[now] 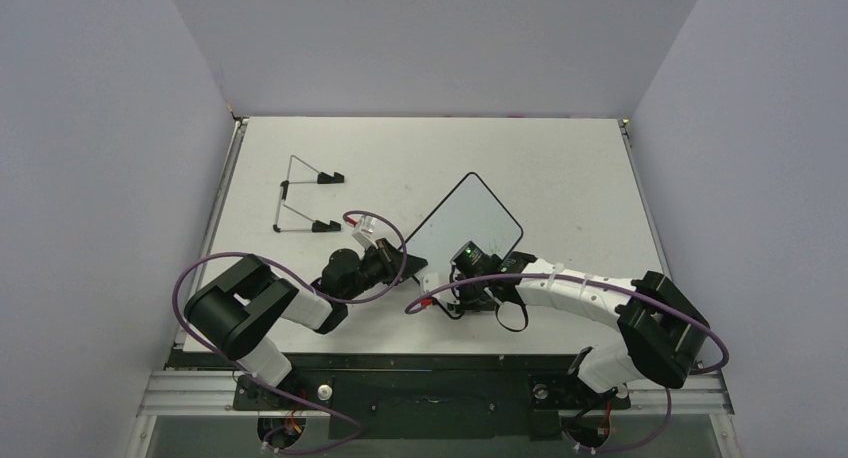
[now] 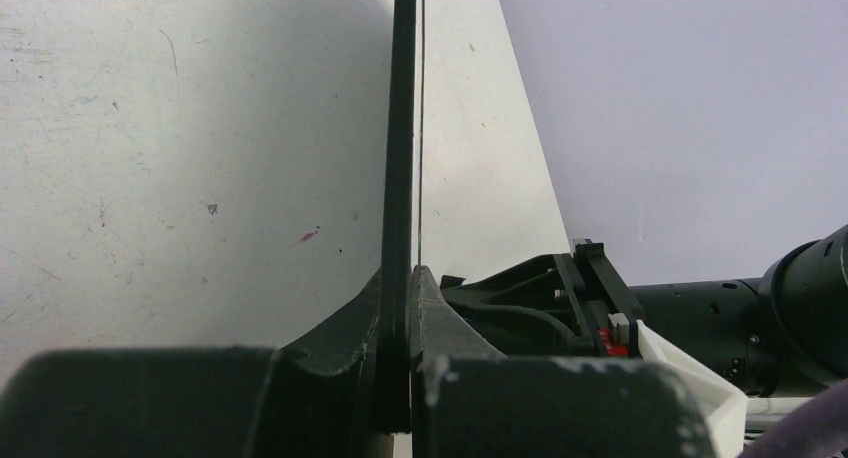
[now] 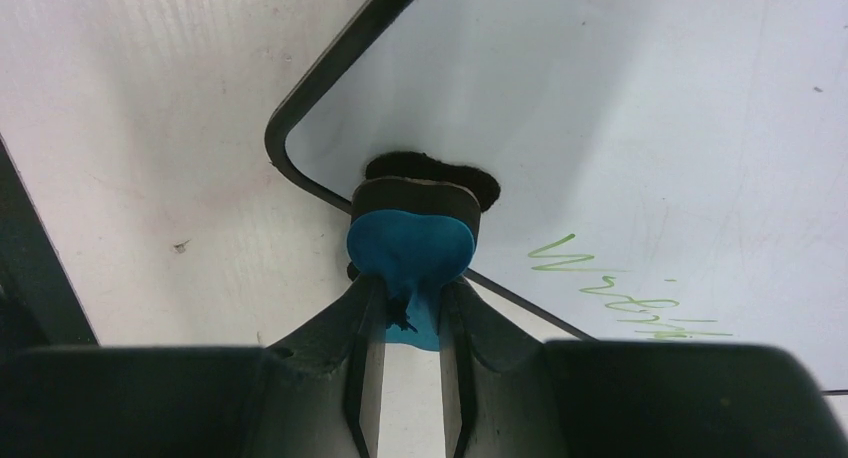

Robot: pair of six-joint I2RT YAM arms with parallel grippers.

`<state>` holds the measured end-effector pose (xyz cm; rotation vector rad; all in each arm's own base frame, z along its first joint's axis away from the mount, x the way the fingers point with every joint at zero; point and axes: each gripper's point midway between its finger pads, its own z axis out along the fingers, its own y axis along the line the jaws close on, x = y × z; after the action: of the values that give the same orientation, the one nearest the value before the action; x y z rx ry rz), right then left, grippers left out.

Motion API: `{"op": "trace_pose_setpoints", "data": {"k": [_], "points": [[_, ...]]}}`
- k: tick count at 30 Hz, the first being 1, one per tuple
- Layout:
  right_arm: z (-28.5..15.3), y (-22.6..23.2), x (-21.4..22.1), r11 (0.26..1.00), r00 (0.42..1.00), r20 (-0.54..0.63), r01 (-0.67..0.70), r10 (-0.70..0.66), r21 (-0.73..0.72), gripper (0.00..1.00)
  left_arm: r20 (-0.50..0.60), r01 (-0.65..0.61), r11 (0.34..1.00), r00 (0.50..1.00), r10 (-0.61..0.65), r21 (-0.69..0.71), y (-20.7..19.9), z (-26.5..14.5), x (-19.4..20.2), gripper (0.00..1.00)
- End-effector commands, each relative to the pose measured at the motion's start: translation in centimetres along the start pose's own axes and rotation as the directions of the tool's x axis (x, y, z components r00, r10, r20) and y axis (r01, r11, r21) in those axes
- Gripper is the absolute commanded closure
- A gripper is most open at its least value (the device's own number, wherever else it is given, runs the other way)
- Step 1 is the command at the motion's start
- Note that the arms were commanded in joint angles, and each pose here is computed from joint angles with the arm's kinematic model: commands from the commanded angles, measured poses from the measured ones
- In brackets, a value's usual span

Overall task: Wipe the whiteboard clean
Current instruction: Erase the whiteboard at the center of the board.

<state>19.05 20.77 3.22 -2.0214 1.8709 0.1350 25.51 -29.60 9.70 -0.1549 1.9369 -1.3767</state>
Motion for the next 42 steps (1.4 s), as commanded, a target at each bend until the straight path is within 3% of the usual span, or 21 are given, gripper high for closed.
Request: {"op": "trace_pose_setpoints", "data": {"k": [1,5,8,10,14,17,21,27,30,32,36,39,42], "points": [[-0.2,0.2,-2.2,0.998,0.997,0.052,0.059,-0.060,0.016,1.00,0.010,0.013,0.994,1.000,-0.014,0.104,-2.5,0.1,-0.5,1.00],[0.0,3.6,-3.1,0.979,0.984,0.071,0.169,-0.161,-0.116,1.00,0.011,0.013,0.994,1.000,-0.014,0.106,-2.6,0.0,-0.5,1.00],[-0.1,3.9,-3.9,0.977,0.983,0.093,0.172,-0.161,-0.129,1.00,0.010,0.010,0.994,1.000,-0.012,0.107,-2.6,0.0,-0.5,1.00],[-0.1,2.4,-4.5,0.992,0.990,0.092,0.117,-0.111,-0.056,1.00,0.009,0.008,0.994,1.000,-0.009,0.105,-2.6,0.1,-0.5,1.00],[-0.9,-3.8,-3.3,0.978,0.990,0.087,-0.128,0.115,0.167,1.00,0.006,0.006,0.994,1.000,-0.006,0.107,-2.7,0.3,-0.5,1.00],[-0.8,-4.6,-2.2,0.965,0.987,0.068,-0.158,0.146,0.210,1.00,0.000,0.005,0.994,1.000,-0.005,0.110,-2.8,0.4,-0.3,1.00],[0.0,-3.1,-1.9,0.985,0.996,0.021,-0.087,0.085,0.149,1.00,-0.003,0.006,0.993,1.000,-0.005,0.115,-2.9,0.5,-0.2,1.00],[0.6,3.7,-4.1,0.984,0.992,0.062,0.119,-0.112,-0.131,1.00,0.002,0.001,0.993,1.000,-0.002,0.119,-3.1,0.2,-0.3,1.00],[0.1,2.1,-5.3,0.994,0.995,0.098,0.044,-0.035,-0.096,1.00,0.002,-0.003,0.993,1.000,0.003,0.122,-3.2,0.1,-0.3,1.00],[-0.5,-0.8,-5.1,0.995,0.988,0.120,-0.095,0.096,-0.007,1.00,0.001,-0.006,0.993,1.000,0.006,0.122,-3.2,0.1,-0.3,1.00],[-1.5,-6.3,-2.4,0.930,0.947,0.156,-0.308,0.281,0.198,1.00,-0.006,-0.006,0.992,1.000,0.007,0.130,-3.4,0.5,-0.2,1.00],[-0.9,-6.1,-1.8,0.927,0.943,0.144,-0.324,0.300,0.191,1.00,-0.012,-0.002,0.990,1.000,0.004,0.143,-3.7,0.8,-0.1,1.00],[0.5,-3.5,-3.0,0.971,0.974,0.104,-0.213,0.202,0.108,1.00,-0.014,0.008,0.988,1.000,-0.006,0.154,-4.0,1.0,0.0,1.00]]}}
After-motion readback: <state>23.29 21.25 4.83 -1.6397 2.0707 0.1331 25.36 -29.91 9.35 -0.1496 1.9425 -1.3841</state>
